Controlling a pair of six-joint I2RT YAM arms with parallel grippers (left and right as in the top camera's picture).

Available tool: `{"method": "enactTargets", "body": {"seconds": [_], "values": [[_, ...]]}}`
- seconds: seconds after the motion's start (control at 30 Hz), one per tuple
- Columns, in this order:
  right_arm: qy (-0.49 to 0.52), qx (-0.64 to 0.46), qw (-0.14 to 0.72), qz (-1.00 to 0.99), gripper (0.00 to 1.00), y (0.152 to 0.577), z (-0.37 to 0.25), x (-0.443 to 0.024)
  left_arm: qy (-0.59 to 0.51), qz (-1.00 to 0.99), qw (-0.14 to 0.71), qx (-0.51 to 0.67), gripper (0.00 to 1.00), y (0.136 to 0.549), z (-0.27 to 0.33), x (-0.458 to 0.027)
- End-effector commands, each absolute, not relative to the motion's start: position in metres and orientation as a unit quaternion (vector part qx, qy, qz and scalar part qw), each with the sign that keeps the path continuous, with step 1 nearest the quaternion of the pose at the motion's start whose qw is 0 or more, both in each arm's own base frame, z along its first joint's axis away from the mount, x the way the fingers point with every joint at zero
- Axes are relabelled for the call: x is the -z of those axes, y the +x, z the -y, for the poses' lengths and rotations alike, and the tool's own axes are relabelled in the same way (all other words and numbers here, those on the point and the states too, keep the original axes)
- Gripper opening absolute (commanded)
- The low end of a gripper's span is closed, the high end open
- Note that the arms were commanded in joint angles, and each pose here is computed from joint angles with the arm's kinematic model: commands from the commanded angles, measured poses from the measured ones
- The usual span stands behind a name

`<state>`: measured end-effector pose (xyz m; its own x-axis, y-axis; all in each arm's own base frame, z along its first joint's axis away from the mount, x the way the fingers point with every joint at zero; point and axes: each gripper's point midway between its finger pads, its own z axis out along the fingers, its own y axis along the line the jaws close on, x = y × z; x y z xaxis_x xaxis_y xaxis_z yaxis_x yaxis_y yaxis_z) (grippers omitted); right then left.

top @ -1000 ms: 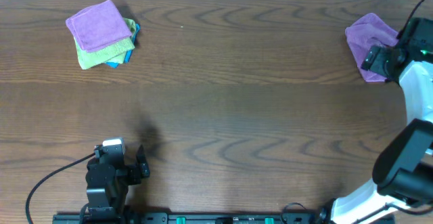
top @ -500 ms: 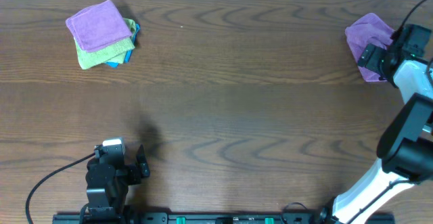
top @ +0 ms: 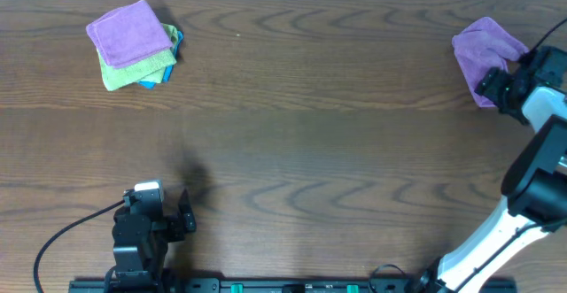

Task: Fold the cloth
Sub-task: 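Reach the right gripper to the pink cloth and pinch its corner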

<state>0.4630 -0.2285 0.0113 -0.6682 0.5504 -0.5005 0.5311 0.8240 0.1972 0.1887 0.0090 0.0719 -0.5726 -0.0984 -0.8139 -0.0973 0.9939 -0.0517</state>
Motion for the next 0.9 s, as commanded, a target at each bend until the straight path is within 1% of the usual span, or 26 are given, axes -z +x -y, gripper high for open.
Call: {"method": "enactTargets", "body": {"seconds": [0.0,0.13,0.27,0.4,0.5,0.57,0.7,0.77,0.87], "values": [[0.292,-0.034,0.298,-0.908,0.59,0.472,0.228,-0.020,-0.055,-0.891,0.451,-0.008,0.95,0.186,-0.011,-0.066],[0.288,-0.043,0.304,-0.907,0.44,0.476,0.226,-0.022,-0.055,-0.891,0.451,-0.008,0.95,0.186,-0.011,-0.066],[0.283,-0.052,0.312,-0.905,0.27,0.480,0.224,-0.025,-0.056,-0.891,0.451,-0.008,0.95,0.186,-0.011,-0.066],[0.282,-0.052,0.314,-0.905,0.14,0.480,0.224,-0.025,-0.055,-0.891,0.451,-0.008,0.95,0.186,-0.011,-0.066],[0.273,-0.071,0.317,-0.906,0.01,0.483,0.217,-0.027,-0.056,-0.891,0.451,-0.008,0.95,0.186,-0.011,-0.066],[0.248,-0.105,0.325,-0.907,0.01,0.488,0.204,-0.032,-0.055,-0.891,0.451,-0.008,0.95,0.186,-0.011,-0.066],[0.161,-0.184,0.344,-0.907,0.01,0.498,0.163,-0.051,-0.056,-0.891,0.451,-0.008,0.95,0.186,-0.011,-0.066],[0.133,-0.202,0.338,-0.910,0.01,0.498,0.143,-0.055,-0.055,-0.891,0.451,-0.008,0.95,0.186,-0.011,-0.066],[0.067,-0.212,0.313,-0.923,0.01,0.493,0.100,-0.059,-0.055,-0.891,0.451,-0.008,0.95,0.186,-0.011,-0.066]]}}
